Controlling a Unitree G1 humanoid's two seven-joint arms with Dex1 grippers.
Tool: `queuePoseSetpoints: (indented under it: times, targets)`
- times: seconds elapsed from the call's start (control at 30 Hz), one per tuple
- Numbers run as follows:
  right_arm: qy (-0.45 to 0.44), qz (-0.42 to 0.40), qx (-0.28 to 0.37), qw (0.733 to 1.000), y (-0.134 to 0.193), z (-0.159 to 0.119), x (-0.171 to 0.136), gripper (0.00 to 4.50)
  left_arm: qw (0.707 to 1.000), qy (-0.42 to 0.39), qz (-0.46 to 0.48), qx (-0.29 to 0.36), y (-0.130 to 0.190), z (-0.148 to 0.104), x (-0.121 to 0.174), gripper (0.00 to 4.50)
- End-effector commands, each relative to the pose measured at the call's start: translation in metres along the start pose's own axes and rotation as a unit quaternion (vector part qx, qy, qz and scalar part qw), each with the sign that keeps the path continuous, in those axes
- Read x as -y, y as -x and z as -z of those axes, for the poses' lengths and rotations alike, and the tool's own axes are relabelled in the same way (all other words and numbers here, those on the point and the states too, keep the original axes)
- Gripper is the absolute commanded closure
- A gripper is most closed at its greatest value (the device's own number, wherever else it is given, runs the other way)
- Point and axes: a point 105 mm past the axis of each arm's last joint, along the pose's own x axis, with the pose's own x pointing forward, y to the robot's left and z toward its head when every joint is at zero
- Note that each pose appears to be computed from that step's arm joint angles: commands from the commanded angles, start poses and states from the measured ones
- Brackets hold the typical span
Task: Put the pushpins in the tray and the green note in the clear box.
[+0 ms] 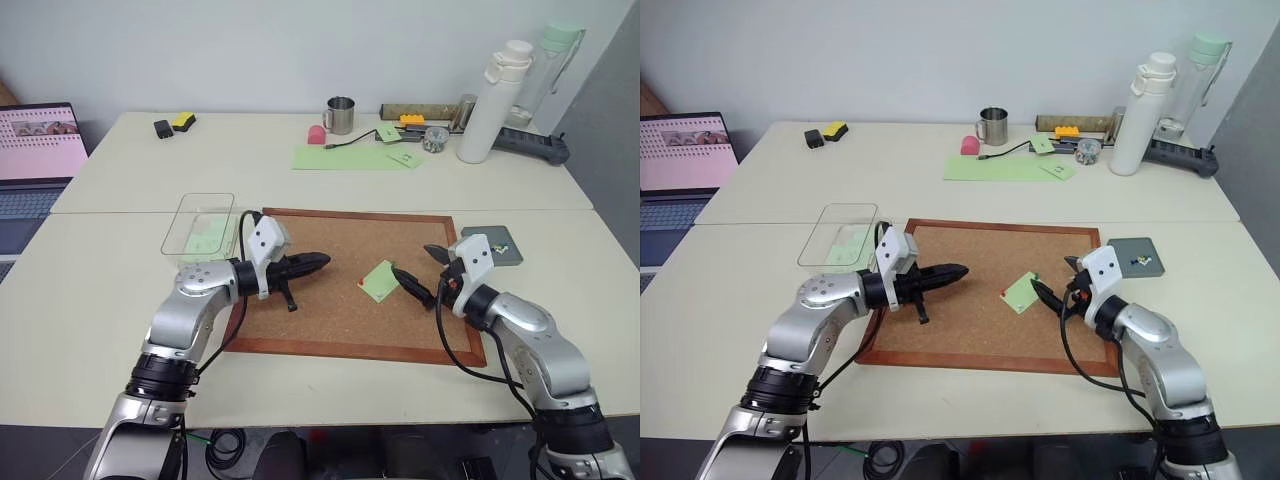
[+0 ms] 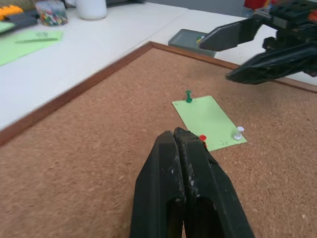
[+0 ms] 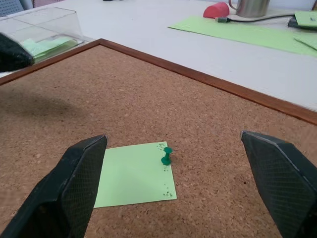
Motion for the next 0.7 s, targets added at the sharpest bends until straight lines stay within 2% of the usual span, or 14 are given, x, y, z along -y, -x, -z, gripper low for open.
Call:
queuePoseSetpoints:
  times: [0.03, 0.2, 0.43, 0.57, 0.7]
  targets:
    - [0.020, -0.012, 0.011, 1.000, -0.015, -0.008, -0.003, 0.00, 1.000, -0.014, 0.008, -0.017, -0.008, 0.014, 0.004, 4.46]
    - [0.020, -0.004, 0.006, 1.000, -0.028, -0.002, 0.005, 0.00, 0.991, -0.063, 0.011, -0.115, -0.013, 0.071, 0.008, 4.46]
    - [0.021, -0.014, -0.012, 1.000, -0.033, 0.010, 0.004, 0.00, 0.995, -0.034, -0.004, -0.091, -0.017, 0.075, 0.012, 4.46]
    - [0.014, -0.017, -0.009, 1.000, -0.035, 0.011, 0.003, 0.69, 0.996, -0.040, 0.003, -0.085, -0.022, 0.072, 0.018, 4.50]
    - [0.012, -0.015, -0.008, 1.000, -0.036, 0.010, 0.005, 1.57, 0.996, -0.041, -0.001, -0.080, -0.025, 0.067, 0.018, 4.50]
